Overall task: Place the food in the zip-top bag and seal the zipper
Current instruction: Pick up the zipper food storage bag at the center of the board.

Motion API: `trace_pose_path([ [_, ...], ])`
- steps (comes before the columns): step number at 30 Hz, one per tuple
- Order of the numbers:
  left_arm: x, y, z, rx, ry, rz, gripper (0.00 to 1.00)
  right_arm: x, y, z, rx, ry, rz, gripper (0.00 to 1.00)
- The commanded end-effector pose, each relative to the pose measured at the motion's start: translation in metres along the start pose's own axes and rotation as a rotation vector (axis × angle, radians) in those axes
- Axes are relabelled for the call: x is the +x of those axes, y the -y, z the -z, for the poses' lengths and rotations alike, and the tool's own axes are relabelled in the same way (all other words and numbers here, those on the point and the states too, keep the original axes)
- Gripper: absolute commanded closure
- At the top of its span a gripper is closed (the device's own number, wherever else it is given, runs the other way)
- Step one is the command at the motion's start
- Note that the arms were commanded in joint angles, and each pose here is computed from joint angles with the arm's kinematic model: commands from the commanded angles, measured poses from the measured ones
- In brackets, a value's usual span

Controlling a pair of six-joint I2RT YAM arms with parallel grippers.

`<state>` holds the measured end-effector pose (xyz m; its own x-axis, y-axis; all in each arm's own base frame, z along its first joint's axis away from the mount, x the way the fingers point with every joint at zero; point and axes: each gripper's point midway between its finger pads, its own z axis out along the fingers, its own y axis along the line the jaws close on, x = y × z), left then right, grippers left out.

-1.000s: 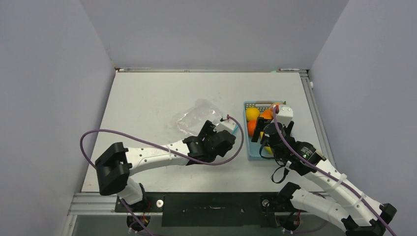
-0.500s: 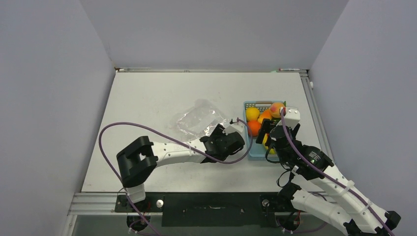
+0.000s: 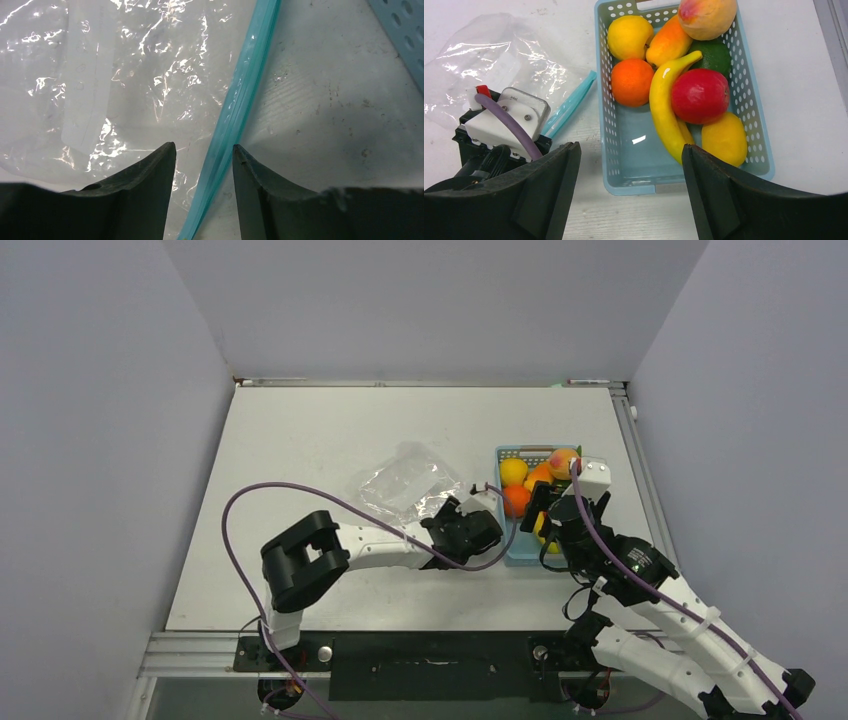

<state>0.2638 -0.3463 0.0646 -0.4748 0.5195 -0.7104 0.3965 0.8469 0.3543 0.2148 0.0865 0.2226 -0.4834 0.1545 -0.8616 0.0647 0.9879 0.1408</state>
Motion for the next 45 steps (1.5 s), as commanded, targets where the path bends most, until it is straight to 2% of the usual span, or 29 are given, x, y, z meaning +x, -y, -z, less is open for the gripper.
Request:
trace_pose_path([
  [1,-0.025,0.000,-0.005,-0.045,0.070,0.055,0.58,-0.011,-0.005,0.001,-0.009,0.028,-0.015,0.25],
  [13,-0.021,0.000,-0.018,-0.106,0.070,0.019,0.69,-0.009,-0.006,0.000,-0.012,0.026,-0.011,0.25],
  [25,-0.020,-0.001,-0.023,-0.139,0.075,0.000,0.92,-0.010,-0.005,0.001,-0.012,0.030,-0.010,0.24],
  [27,-0.021,-0.002,-0.023,-0.148,0.079,-0.006,1.00,-0.011,-0.005,0.002,-0.013,0.031,-0.011,0.24],
  [45,-0.057,-0.030,0.017,-0.158,0.142,0.015,1.00,-0.018,-0.014,0.002,-0.040,0.038,-0.028,0.24],
])
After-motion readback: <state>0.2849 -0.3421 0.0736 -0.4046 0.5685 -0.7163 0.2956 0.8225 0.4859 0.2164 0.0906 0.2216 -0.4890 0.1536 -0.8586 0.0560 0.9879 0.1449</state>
